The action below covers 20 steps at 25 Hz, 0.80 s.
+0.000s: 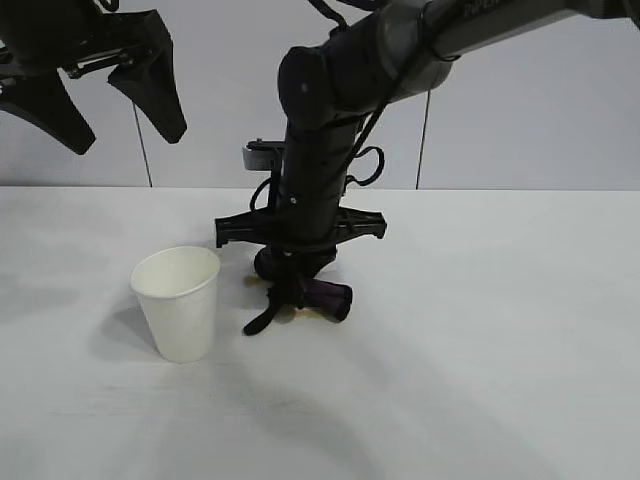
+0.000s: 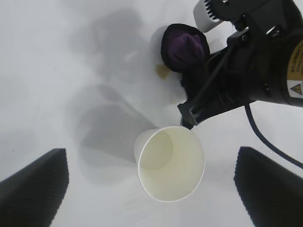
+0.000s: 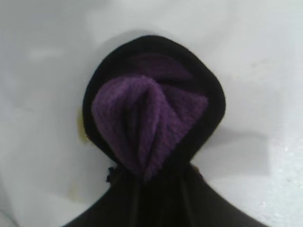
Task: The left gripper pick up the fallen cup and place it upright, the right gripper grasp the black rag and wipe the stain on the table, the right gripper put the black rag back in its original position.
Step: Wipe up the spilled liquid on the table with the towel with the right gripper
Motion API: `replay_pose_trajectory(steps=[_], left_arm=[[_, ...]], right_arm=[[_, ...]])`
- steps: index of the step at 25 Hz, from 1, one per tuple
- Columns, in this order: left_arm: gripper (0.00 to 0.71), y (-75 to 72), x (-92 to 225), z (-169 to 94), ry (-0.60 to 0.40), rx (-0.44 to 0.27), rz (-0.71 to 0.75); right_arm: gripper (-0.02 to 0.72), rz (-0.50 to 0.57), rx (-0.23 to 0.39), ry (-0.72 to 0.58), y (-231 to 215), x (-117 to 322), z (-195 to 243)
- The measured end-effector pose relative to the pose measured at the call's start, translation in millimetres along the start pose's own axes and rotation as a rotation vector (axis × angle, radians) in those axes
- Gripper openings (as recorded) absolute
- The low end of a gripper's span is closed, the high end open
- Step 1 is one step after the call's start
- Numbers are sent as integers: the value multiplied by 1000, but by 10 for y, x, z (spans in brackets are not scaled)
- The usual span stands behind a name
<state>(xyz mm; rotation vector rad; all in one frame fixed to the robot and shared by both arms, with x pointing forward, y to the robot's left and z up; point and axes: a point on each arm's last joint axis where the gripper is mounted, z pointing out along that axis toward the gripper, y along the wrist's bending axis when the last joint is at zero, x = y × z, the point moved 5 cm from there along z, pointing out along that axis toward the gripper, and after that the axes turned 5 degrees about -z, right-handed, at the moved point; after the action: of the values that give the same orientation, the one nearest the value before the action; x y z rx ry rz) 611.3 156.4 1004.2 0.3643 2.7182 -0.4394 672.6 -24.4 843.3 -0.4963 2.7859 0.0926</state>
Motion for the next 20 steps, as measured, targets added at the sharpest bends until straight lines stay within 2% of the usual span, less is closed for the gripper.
replay_pose_trajectory(steps=[12,20], left_arm=[[685,30,3,-1,3,-22,16],[685,30,3,-1,3,-22,16]], right_arm=[[94,-62,13,117,-15,170,-81],[94,-79,5,131,-39,413,-131]])
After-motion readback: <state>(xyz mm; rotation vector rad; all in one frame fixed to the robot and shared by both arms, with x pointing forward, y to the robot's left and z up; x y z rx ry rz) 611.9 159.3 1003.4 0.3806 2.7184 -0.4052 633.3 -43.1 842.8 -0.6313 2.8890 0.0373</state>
